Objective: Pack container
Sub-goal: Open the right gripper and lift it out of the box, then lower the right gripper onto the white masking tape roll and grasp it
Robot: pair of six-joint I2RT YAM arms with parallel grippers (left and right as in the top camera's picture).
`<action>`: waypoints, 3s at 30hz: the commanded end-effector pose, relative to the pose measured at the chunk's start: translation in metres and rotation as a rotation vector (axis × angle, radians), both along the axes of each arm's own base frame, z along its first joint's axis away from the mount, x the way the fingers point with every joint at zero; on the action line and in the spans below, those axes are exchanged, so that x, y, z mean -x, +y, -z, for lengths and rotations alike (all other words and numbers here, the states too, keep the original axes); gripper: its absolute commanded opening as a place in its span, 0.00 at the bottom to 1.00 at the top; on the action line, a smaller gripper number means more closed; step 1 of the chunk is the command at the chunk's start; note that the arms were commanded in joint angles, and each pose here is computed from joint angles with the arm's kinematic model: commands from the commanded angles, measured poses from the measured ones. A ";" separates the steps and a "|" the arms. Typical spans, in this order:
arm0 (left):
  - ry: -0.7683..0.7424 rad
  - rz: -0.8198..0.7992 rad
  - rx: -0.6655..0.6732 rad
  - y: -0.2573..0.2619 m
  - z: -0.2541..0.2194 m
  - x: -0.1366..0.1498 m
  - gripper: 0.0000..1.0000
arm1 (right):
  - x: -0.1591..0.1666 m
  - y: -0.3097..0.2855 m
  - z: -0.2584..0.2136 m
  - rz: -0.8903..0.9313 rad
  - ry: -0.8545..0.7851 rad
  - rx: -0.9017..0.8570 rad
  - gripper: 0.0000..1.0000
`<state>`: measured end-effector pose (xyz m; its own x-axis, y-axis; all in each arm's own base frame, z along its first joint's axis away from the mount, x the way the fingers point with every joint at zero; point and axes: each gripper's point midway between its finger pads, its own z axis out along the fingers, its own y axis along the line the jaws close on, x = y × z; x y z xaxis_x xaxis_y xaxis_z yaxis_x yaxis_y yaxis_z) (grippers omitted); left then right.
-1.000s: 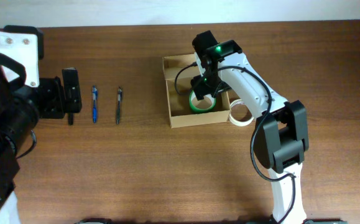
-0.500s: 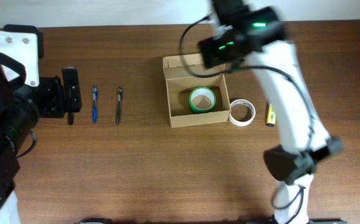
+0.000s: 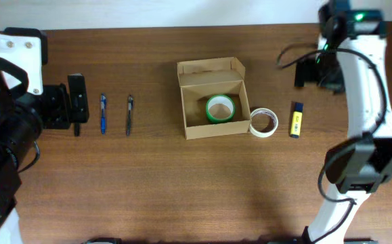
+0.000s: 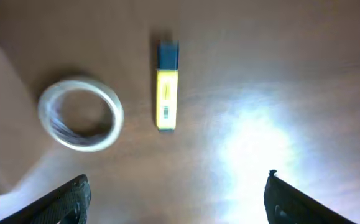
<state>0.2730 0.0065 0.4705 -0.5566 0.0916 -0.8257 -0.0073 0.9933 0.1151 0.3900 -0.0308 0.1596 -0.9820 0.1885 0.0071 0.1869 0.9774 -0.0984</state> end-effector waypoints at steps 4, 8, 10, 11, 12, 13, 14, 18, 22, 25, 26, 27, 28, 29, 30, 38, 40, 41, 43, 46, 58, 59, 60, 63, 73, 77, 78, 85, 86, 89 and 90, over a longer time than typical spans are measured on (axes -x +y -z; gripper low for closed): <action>0.005 0.009 -0.016 0.000 0.001 -0.001 0.99 | 0.040 0.041 0.077 -0.099 0.187 -0.110 0.86; 0.006 0.009 -0.016 0.000 0.001 -0.001 0.99 | 0.054 0.064 0.113 -0.160 0.219 -0.112 0.85; 0.006 0.009 -0.016 0.000 0.001 -0.001 1.00 | 0.060 0.071 0.126 -0.184 0.227 -0.109 0.84; 0.006 0.009 -0.016 0.000 0.001 -0.001 0.99 | 0.063 0.074 0.131 -0.190 0.232 -0.110 0.82; 0.006 0.009 -0.016 0.000 0.001 -0.001 1.00 | 0.066 0.077 0.135 -0.196 0.236 -0.116 0.81; 0.006 0.009 -0.016 0.000 0.001 -0.001 0.99 | 0.068 0.079 0.139 -0.199 0.238 -0.123 0.80; 0.006 0.009 -0.016 0.000 0.001 -0.001 0.99 | 0.069 0.081 0.143 -0.200 0.239 -0.135 0.78; 0.005 0.009 -0.016 0.000 0.001 -0.001 0.99 | 0.072 0.082 0.149 -0.196 0.238 -0.144 0.73; 0.005 0.009 -0.016 0.000 0.001 -0.001 1.00 | 0.070 0.082 0.149 -0.197 0.232 -0.144 0.73; 0.005 0.009 -0.016 0.000 0.001 -0.001 0.99 | 0.065 0.079 0.149 -0.195 0.212 -0.142 0.73; 0.005 0.009 -0.016 0.000 0.001 -0.001 0.99 | 0.063 0.078 0.148 -0.193 0.207 -0.144 0.73; 0.005 0.009 -0.015 0.000 0.001 -0.001 0.99 | 0.059 0.075 0.144 -0.194 0.200 -0.147 0.73; 0.005 0.009 -0.016 0.000 0.001 -0.001 0.99 | 0.057 0.073 0.141 -0.193 0.199 -0.147 0.73; 0.005 0.009 -0.015 0.000 0.001 -0.001 0.99 | 0.056 0.072 0.137 -0.196 0.197 -0.149 0.74; 0.005 0.009 -0.016 0.000 0.001 -0.001 1.00 | 0.054 0.072 0.133 -0.204 0.197 -0.150 0.73; 0.005 0.009 -0.016 0.000 0.001 -0.001 1.00 | 0.044 0.073 0.114 -0.224 0.175 -0.151 0.74; 0.005 0.009 -0.016 0.000 0.001 -0.001 1.00 | 0.040 0.074 0.115 -0.226 0.161 -0.150 0.74; 0.005 0.009 -0.016 0.000 0.001 -0.001 1.00 | 0.037 0.074 0.115 -0.227 0.149 -0.150 0.74; 0.005 0.009 -0.016 0.000 0.001 -0.001 1.00 | 0.030 0.074 0.116 -0.228 0.120 -0.149 0.74; 0.006 0.009 -0.016 0.000 0.001 -0.001 1.00 | 0.017 0.076 0.118 -0.227 0.065 -0.147 0.74; 0.009 0.009 -0.016 0.000 0.002 0.000 0.99 | -0.013 0.073 0.121 -0.149 -0.059 -0.117 0.73; 0.009 0.009 -0.016 0.000 0.002 0.000 0.99 | -0.012 0.073 0.122 -0.149 -0.055 -0.117 0.73; 0.009 0.009 -0.016 0.000 0.002 0.000 0.99 | -0.011 0.073 0.123 -0.148 -0.052 -0.117 0.73; 0.009 0.009 -0.016 0.000 0.002 0.000 1.00 | -0.003 0.072 0.131 -0.147 -0.031 -0.116 0.73; 0.009 0.009 -0.016 0.000 0.002 -0.001 0.99 | 0.014 0.071 0.152 -0.145 0.012 -0.119 0.63; 0.009 0.009 -0.016 0.000 0.002 -0.001 1.00 | 0.014 0.071 0.152 -0.144 0.012 -0.120 0.34; 0.009 0.009 -0.016 0.000 0.002 -0.001 0.99 | 0.015 0.071 0.152 -0.144 0.013 -0.119 0.24; 0.009 0.009 -0.016 0.000 0.002 0.000 1.00 | 0.015 0.072 0.152 -0.144 0.013 -0.119 0.04; 0.009 0.009 -0.016 0.000 0.002 0.000 0.99 | 0.015 0.071 0.152 -0.138 0.012 -0.119 0.04; 0.009 0.009 -0.016 0.000 0.002 -0.001 0.99 | 0.015 0.071 0.149 -0.133 0.012 -0.118 0.04; 0.008 0.009 -0.016 0.000 0.002 -0.001 0.99 | 0.014 0.071 0.144 -0.133 0.010 -0.115 0.04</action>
<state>0.2728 0.0065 0.4703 -0.5576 0.0920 -0.8250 -0.0069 0.9933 0.1155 0.3746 0.0414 0.0043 -0.9981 0.0397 0.0471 0.0407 0.9990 0.0206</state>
